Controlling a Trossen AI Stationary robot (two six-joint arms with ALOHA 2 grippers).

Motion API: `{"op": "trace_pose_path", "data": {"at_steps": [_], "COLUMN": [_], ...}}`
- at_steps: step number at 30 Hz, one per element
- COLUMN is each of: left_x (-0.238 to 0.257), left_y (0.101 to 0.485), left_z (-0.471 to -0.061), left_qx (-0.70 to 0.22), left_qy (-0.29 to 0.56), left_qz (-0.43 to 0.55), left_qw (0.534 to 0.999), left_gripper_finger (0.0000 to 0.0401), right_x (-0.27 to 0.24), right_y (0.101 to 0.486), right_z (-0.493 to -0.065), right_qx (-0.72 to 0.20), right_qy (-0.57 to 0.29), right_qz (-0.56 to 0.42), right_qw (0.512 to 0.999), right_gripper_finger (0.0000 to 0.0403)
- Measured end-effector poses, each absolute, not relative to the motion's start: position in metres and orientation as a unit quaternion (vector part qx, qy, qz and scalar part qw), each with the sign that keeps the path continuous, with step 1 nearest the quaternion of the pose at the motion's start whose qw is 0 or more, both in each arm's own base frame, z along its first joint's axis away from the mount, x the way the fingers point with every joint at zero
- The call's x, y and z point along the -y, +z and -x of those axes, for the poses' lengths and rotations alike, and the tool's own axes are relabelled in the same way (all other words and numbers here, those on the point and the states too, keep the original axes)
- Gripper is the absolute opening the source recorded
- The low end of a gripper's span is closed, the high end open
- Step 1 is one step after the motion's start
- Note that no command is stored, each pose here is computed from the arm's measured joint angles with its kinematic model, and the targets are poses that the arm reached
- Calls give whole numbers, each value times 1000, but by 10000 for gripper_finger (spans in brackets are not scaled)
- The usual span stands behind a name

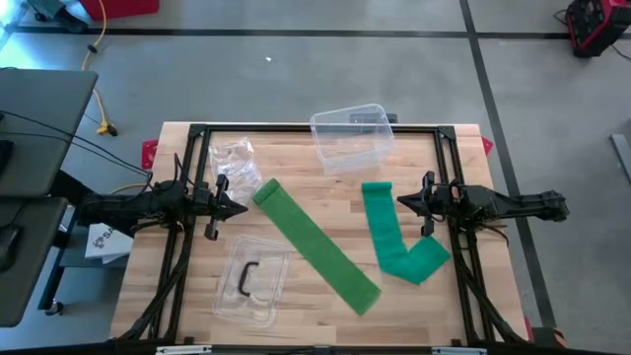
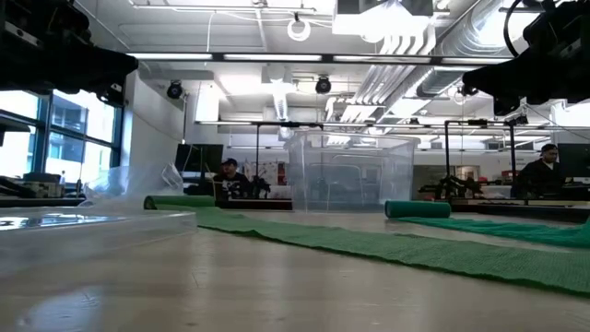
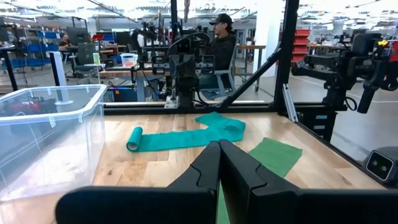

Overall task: Roll bandage
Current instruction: Roll the green bandage

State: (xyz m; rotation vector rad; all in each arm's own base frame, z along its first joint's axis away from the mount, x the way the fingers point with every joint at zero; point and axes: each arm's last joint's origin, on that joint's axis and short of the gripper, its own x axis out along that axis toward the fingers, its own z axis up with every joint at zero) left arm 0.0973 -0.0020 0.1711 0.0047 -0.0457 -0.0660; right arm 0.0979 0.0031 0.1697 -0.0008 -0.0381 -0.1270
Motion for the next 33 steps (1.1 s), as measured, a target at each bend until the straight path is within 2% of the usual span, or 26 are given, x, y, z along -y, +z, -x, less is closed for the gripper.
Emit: {"op": "trace_pose_path", "data": {"at_steps": [6, 11, 15, 21, 25, 29, 33], "left_x": [1, 0, -5, -10, -11, -16, -16], "left_y": [176, 186, 196, 210, 210, 205, 207], "left_z": [-97, -95, -93, -86, -86, -87, -93], "left_qx": [51, 100, 161, 251, 252, 243, 223], "left_qy": [-11, -9, 80, 131, 158, 242, 243], "left_qz": [-7, 72, 82, 184, 177, 214, 219], "left_qw": [999, 992, 980, 941, 938, 915, 918], "left_gripper_finger": [5, 5, 5, 5, 5, 5, 5], "right_x": [-3, -3, -3, -3, -3, -3, -3], "right_y": [170, 170, 170, 169, 169, 169, 169], "right_z": [-98, -98, -98, -98, -98, -98, -98], "right_qx": [19, 19, 19, 17, 17, 17, 17], "right_qy": [-63, -63, -63, -63, -63, -63, -63], "right_qz": [0, 0, 0, 1, 1, 1, 1], "right_qw": [998, 998, 998, 998, 998, 998, 998], "right_gripper_finger": [0, 0, 0, 0, 0, 0, 0]}}
